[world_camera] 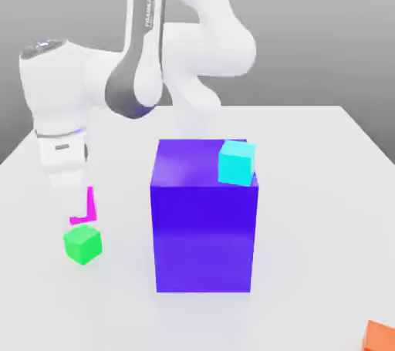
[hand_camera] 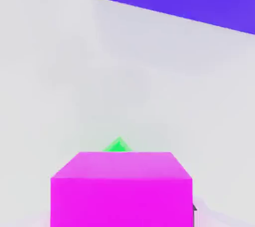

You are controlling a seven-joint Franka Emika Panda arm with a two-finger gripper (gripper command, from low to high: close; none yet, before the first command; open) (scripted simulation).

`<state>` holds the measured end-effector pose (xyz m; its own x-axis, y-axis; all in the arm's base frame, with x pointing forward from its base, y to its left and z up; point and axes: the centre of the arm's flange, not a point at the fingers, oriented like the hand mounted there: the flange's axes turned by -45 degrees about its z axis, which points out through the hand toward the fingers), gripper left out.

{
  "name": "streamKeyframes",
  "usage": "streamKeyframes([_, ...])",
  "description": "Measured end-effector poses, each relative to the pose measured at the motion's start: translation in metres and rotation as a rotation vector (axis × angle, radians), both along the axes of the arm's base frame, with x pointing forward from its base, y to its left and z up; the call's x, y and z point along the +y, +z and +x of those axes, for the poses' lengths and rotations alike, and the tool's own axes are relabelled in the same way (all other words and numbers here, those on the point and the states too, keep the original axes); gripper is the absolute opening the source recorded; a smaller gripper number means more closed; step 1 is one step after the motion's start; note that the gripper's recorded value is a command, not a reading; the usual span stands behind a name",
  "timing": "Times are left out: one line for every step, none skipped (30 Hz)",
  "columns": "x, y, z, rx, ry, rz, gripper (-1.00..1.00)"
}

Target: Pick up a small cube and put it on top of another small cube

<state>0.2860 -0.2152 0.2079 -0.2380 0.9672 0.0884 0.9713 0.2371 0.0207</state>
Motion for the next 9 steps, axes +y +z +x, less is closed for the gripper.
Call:
streamKeyframes([0.000, -0.004, 0.000, 0.000, 0.000, 0.004, -1.00])
streamKeyframes([0.001, -0.008, 0.000, 0.001, 0.000, 0.007, -1.00])
streamKeyframes([0.001, -0.012, 0.000, 0.002, 0.000, 0.007, -1.00])
streamKeyframes([0.001, -0.016, 0.000, 0.002, 0.000, 0.007, -1.00])
streamKeyframes([0.001, -0.019, 0.000, 0.002, -0.001, 0.004, -1.00])
streamKeyframes([0.000, -0.022, -0.001, 0.003, -0.005, -0.001, -1.00])
streamKeyframes([-0.001, -0.024, -0.002, 0.003, -0.007, -0.007, -1.00])
streamKeyframes([-0.002, -0.027, -0.003, 0.003, -0.009, -0.015, -1.00])
streamKeyframes([-0.003, -0.029, -0.004, 0.003, -0.010, -0.025, -1.00])
